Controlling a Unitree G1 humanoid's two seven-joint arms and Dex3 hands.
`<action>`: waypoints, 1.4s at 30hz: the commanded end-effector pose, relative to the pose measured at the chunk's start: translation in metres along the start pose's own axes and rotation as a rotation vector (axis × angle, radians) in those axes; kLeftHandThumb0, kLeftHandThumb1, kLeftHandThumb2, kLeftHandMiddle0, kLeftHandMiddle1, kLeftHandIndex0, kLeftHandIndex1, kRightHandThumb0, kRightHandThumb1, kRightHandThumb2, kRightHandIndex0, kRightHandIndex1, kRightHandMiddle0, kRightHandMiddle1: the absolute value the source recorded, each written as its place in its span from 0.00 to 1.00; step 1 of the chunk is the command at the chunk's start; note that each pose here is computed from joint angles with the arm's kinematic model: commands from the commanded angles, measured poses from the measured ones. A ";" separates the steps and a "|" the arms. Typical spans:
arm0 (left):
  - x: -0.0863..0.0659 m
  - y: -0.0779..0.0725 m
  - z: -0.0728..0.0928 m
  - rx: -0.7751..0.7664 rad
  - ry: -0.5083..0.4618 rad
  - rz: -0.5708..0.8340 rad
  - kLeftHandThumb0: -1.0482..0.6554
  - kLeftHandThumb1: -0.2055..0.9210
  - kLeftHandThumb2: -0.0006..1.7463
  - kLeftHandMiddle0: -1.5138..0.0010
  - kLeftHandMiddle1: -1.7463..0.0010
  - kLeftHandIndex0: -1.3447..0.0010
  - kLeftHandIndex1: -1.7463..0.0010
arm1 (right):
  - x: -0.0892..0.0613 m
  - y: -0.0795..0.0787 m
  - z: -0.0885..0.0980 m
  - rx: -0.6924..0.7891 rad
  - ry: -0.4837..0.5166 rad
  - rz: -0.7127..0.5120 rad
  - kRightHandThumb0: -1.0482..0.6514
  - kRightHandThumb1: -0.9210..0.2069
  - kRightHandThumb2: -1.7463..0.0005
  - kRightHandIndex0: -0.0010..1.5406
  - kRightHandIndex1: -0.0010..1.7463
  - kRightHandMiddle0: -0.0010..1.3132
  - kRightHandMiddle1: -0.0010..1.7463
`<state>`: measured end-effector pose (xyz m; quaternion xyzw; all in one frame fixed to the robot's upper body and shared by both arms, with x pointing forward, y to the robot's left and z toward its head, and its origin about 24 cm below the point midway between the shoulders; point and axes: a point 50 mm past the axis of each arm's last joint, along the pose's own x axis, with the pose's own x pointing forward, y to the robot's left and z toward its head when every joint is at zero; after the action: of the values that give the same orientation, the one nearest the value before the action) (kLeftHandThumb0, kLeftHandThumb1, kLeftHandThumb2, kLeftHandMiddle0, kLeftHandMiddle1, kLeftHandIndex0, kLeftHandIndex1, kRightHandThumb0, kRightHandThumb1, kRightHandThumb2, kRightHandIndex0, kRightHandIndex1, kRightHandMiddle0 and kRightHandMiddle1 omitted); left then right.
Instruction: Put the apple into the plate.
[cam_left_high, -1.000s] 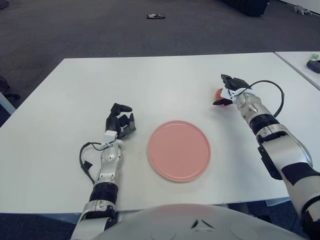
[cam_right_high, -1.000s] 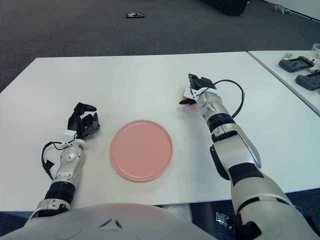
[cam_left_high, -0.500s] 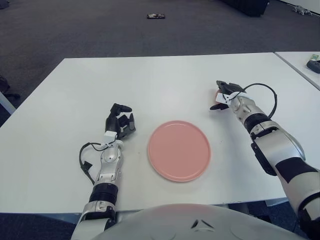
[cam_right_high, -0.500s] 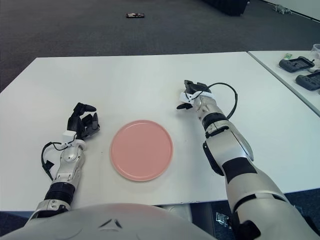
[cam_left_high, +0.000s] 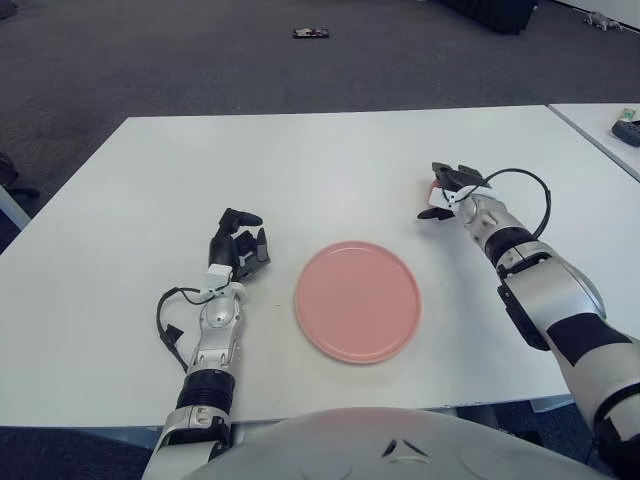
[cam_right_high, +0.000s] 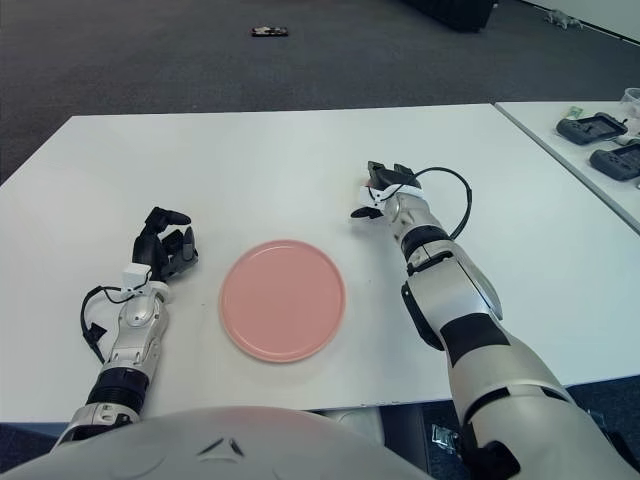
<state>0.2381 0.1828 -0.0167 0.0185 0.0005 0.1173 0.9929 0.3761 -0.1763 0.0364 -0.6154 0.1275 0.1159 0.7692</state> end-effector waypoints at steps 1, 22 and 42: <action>-0.017 0.006 -0.023 0.026 0.125 0.014 0.38 0.69 0.57 0.38 0.00 0.69 0.00 | -0.001 0.013 0.010 0.016 -0.025 0.050 0.06 0.07 0.85 0.00 0.00 0.00 0.00; -0.019 0.009 -0.023 0.030 0.122 0.034 0.37 0.67 0.59 0.37 0.00 0.68 0.00 | -0.011 0.051 -0.007 0.227 0.047 0.117 0.26 0.29 0.53 0.02 0.56 0.00 0.53; -0.020 0.011 -0.022 0.026 0.112 0.036 0.37 0.66 0.60 0.37 0.00 0.67 0.00 | -0.011 0.047 -0.012 0.276 0.040 0.143 0.25 0.25 0.52 0.08 0.62 0.00 0.69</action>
<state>0.2325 0.1849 -0.0175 0.0225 0.0001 0.1257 0.9918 0.3707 -0.1782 0.0296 -0.5178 0.1291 0.0948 0.8404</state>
